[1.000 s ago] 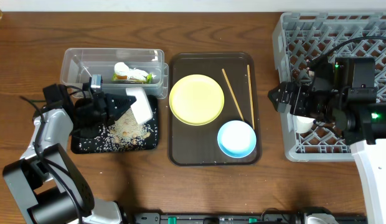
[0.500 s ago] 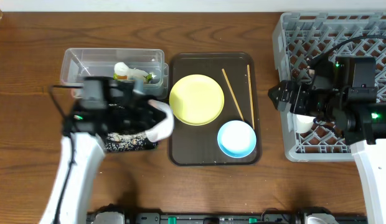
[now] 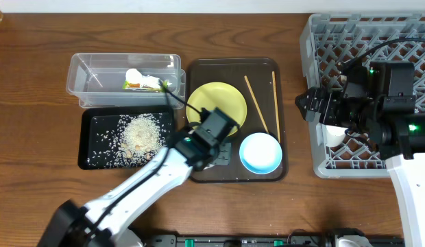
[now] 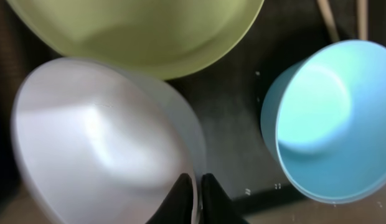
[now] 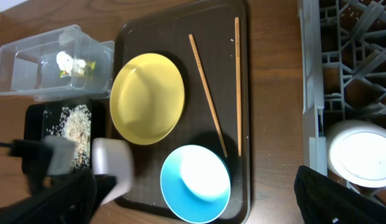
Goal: Sort waste into correct bins and load items into the dishwasher rack
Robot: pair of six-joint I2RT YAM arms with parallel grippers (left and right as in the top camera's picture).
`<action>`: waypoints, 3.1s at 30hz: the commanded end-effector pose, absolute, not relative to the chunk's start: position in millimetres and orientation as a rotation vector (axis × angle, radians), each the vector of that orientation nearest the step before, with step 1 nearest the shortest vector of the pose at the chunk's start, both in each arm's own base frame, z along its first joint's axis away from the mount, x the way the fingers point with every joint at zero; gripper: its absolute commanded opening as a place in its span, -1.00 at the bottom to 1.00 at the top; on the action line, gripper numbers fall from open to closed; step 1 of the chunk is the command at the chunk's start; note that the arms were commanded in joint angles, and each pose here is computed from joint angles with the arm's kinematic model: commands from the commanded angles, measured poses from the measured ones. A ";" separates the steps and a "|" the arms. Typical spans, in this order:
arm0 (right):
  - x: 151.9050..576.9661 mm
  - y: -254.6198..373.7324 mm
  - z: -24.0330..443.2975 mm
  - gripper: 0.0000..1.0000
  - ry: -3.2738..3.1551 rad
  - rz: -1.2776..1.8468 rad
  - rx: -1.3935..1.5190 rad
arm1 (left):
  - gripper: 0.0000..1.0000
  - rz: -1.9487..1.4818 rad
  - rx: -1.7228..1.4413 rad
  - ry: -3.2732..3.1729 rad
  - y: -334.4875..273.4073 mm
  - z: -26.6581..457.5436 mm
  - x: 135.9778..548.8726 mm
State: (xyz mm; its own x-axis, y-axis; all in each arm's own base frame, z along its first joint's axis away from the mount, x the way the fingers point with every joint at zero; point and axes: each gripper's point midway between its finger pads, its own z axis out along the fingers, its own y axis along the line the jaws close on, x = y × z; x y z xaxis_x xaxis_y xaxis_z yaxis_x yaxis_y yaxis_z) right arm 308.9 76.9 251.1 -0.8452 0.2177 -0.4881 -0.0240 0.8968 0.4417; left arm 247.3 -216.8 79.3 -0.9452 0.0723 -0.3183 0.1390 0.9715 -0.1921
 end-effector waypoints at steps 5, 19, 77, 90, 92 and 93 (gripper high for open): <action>307.4 80.6 250.9 0.99 2.520 0.608 0.139 | -0.51 -0.222 0.084 2.796 -220.9 66.0 254.6; 307.1 80.5 250.6 0.98 2.522 0.607 0.140 | 0.58 -0.259 0.120 2.465 -171.3 200.4 273.9; 307.2 80.0 250.5 0.98 2.522 0.603 0.141 | 0.79 -0.146 -0.010 1.692 -20.1 197.0 231.4; 307.2 80.1 250.5 0.98 2.522 0.604 0.141 | 0.80 -0.130 -0.034 1.721 -14.8 138.9 243.3; 307.2 80.1 250.5 0.98 2.522 0.604 0.141 | 0.79 -0.131 -0.034 1.719 -14.8 139.3 243.5; 307.2 80.0 250.5 0.99 2.522 0.603 0.141 | 0.79 -0.131 -0.034 1.719 -14.8 139.3 243.5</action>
